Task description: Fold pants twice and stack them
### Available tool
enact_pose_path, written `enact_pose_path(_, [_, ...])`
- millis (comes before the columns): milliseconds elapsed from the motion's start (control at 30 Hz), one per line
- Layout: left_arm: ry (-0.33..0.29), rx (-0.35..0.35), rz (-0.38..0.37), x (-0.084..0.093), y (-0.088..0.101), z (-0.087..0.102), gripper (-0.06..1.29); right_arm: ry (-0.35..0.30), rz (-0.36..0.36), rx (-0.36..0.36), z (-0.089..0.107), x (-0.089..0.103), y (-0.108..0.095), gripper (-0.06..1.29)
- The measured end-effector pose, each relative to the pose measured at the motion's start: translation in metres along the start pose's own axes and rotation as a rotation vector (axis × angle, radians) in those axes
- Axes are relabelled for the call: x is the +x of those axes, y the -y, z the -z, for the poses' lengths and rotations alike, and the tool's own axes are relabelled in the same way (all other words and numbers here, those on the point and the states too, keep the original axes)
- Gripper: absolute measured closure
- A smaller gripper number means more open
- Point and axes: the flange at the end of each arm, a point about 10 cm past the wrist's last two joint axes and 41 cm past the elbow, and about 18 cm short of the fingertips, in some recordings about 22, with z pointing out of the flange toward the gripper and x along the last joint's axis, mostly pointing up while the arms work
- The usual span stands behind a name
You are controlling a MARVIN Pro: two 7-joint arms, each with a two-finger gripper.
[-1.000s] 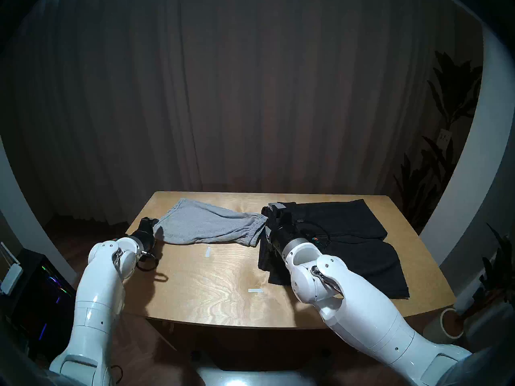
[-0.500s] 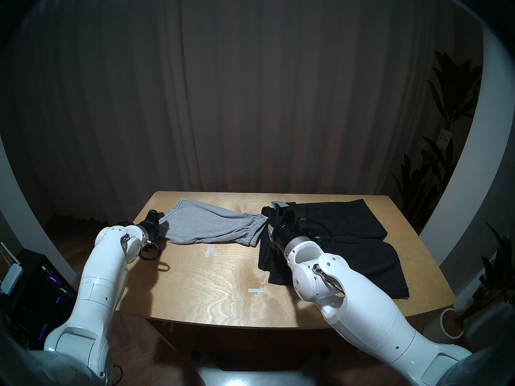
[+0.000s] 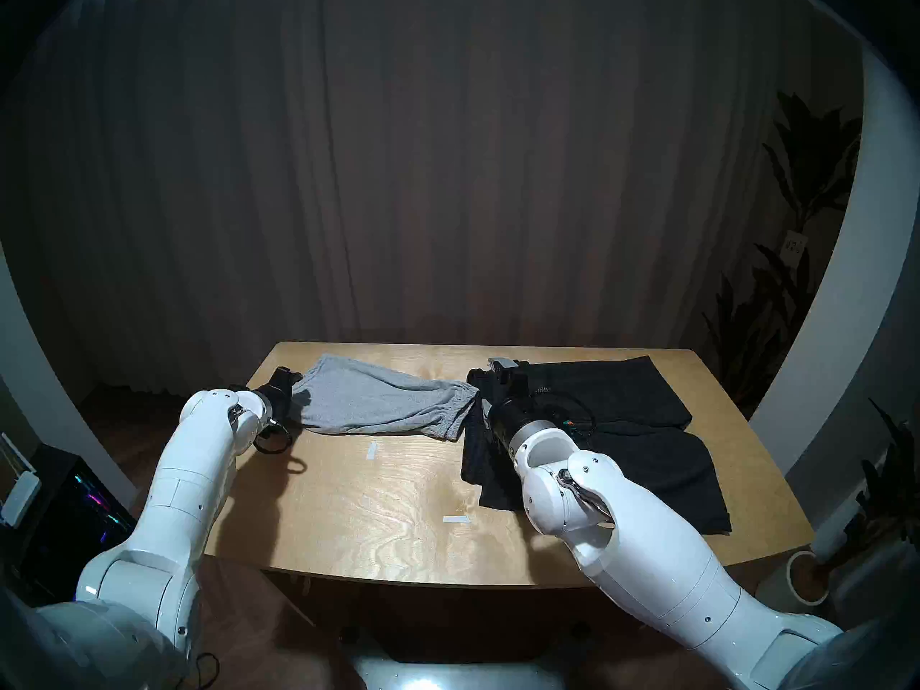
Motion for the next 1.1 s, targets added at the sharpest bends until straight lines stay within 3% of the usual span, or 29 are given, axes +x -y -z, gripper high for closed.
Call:
enact_pose_path(533, [0.027, -0.004, -0.098, -0.002, -0.013, -0.019, 0.11, -0.026, -0.005, 0.0, -0.003, 0.003, 0.0, 0.03])
enact_pose_path(767, [0.039, 0.009, -0.12, -0.003, -0.008, -0.024, 0.14, -0.034, -0.006, 0.002, -0.004, 0.005, 0.0, 0.03])
enact_pose_path(1100, [0.051, 0.032, -0.161, -0.004, -0.004, -0.031, 0.49, -0.047, -0.01, 0.006, -0.004, 0.008, 0.002, 0.03])
